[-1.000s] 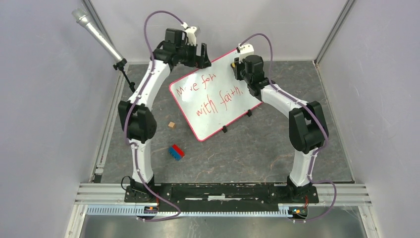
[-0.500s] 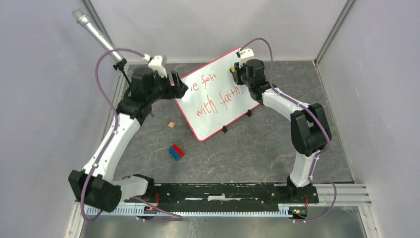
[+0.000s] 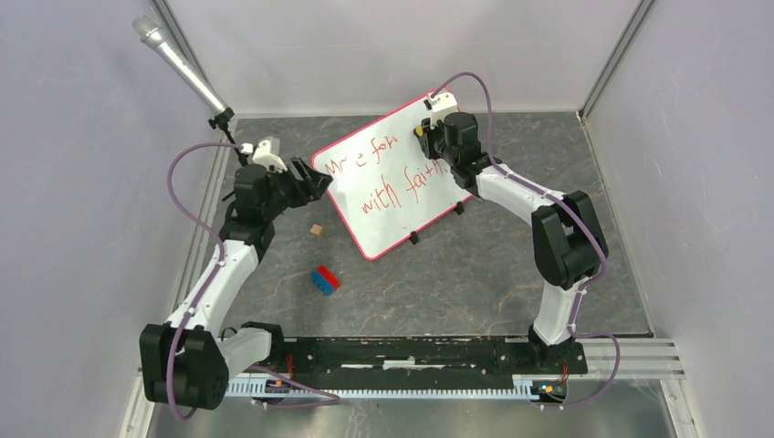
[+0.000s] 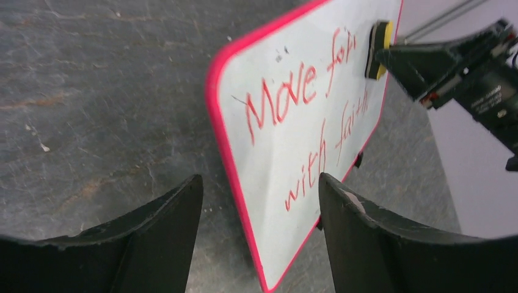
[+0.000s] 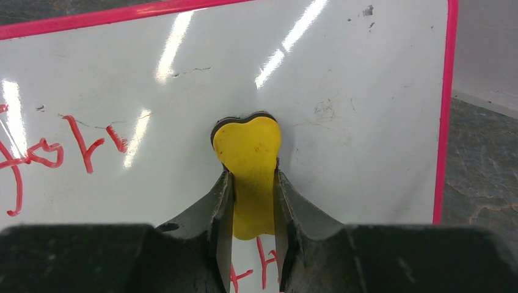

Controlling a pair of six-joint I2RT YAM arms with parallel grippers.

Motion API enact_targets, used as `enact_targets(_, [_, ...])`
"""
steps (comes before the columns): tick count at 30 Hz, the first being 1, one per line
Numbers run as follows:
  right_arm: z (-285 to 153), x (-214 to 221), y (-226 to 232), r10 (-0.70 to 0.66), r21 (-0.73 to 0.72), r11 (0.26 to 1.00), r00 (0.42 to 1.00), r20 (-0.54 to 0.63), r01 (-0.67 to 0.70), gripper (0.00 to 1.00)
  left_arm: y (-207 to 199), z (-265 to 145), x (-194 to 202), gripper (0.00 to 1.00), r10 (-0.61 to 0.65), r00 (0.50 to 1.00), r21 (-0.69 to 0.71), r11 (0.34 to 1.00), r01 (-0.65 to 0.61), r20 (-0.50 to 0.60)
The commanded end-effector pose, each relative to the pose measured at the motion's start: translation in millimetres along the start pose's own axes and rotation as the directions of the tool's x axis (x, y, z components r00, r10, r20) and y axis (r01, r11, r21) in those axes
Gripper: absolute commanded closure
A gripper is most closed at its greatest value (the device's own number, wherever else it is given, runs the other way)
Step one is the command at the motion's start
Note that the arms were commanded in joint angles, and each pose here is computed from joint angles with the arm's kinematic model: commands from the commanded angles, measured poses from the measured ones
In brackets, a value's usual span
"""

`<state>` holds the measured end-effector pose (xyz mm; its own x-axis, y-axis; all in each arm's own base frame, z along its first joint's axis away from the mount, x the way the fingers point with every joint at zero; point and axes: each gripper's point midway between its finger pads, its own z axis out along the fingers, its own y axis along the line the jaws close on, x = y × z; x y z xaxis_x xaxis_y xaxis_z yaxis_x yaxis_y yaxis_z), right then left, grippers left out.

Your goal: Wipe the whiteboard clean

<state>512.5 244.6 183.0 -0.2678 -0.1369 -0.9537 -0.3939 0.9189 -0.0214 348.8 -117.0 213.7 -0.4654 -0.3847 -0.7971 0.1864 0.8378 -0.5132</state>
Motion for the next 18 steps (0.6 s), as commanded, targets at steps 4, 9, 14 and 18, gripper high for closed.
enact_targets(4, [-3.5,-32.4,8.4,-0.006,-0.027,1.0,0.997,0.077,0.008,0.78,-2.7,11.8,-42.8,0.37,-0.168,0.979,0.196,0.97,0.143,0.118])
enact_targets(9, [-4.7,-32.8,9.3,-0.008,-0.029,1.0,0.997,0.077,0.01,0.78,-5.4,21.9,-44.0,0.4,-0.121,0.984,0.262,0.961,0.083,0.133])
enact_targets(14, [-6.2,-34.2,9.5,-0.011,-0.032,0.999,0.996,0.09,0.014,0.78,-2.1,27.1,-39.9,0.55,-0.12,0.987,0.254,0.963,0.089,0.107])
enact_targets(18, [-5.9,-37.8,18.8,-0.025,-0.058,0.998,0.994,0.111,0.032,0.78,4.7,26.9,-36.8,0.6,-0.088,0.989,0.221,0.973,0.061,0.115])
